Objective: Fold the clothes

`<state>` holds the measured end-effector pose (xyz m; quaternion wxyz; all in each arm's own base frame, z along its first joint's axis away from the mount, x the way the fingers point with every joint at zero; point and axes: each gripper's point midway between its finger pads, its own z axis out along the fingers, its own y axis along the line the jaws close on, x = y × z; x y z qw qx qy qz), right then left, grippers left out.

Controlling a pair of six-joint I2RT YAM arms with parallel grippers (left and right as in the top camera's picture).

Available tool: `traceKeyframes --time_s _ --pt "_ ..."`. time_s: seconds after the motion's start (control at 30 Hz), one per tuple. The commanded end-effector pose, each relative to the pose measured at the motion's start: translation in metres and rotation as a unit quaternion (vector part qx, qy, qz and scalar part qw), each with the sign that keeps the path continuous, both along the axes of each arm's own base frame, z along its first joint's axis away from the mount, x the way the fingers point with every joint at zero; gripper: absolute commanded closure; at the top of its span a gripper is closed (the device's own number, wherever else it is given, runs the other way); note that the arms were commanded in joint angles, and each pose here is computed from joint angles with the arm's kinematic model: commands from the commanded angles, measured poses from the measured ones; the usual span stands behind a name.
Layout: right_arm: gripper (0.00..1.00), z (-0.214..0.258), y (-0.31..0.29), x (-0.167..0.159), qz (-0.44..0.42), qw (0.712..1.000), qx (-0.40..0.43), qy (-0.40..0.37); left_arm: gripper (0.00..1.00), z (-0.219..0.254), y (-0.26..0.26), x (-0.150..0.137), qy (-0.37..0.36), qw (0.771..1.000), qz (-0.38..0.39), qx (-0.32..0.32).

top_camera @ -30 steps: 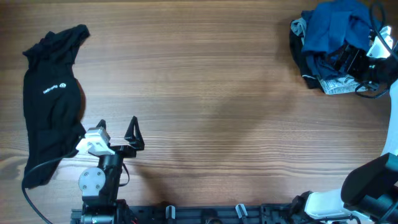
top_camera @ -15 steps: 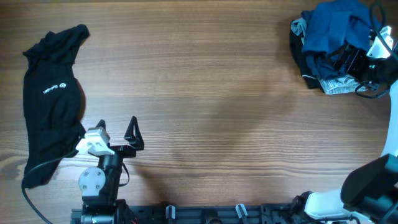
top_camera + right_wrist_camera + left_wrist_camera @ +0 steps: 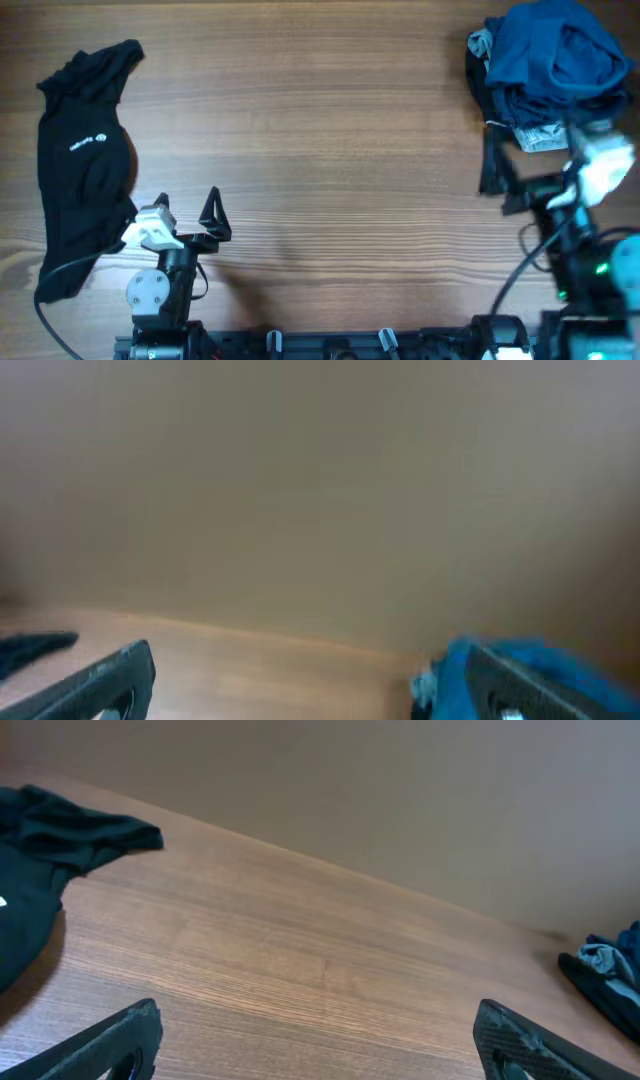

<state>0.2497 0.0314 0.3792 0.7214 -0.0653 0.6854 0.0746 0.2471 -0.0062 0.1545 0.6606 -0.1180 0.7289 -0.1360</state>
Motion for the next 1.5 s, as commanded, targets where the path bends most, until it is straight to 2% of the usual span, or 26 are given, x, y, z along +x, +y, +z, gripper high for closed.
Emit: traceKeyframes --time_s 0.0,0.07,0.13,0.2,0.27,0.43,0.57,1.47 --pt "0.00 -0.065 -0.002 -0.005 -0.004 0.997 0.080 0.015 0.00 -0.003 0.003 0.000 0.003 1.000 0.008 -0.001" --pt "0.00 -0.097 -0.003 -0.003 -0.001 0.992 0.128 0.010 0.00 -0.003 0.003 0.000 0.003 1.000 0.008 -0.001" --pt "0.00 -0.128 -0.004 -0.001 0.000 0.992 0.124 -0.020 0.00 -0.003 0.003 0.000 0.003 1.000 0.008 -0.001" --pt "0.00 -0.164 -0.004 0.003 0.000 0.991 0.135 -0.006 0.00 -0.003 0.003 0.000 0.003 1.000 0.008 -0.001" --pt "0.00 -0.175 -0.004 0.004 -0.003 0.993 0.117 0.006 0.00 -0.003 0.003 0.000 0.003 1.000 0.008 -0.001" --pt "0.00 -0.184 -0.003 -0.006 -0.009 0.999 0.041 0.005 0.00 -0.003 0.003 0.000 0.003 1.000 0.008 -0.001" --pt "0.00 -0.201 -0.003 -0.006 -0.011 1.000 0.016 0.023 0.00 -0.003 0.003 0.000 0.003 1.000 0.008 -0.001" --pt "0.00 -0.202 -0.003 -0.005 -0.011 0.999 0.018 0.025 0.00 -0.003 0.003 0.000 0.003 1.000 0.008 -0.001"
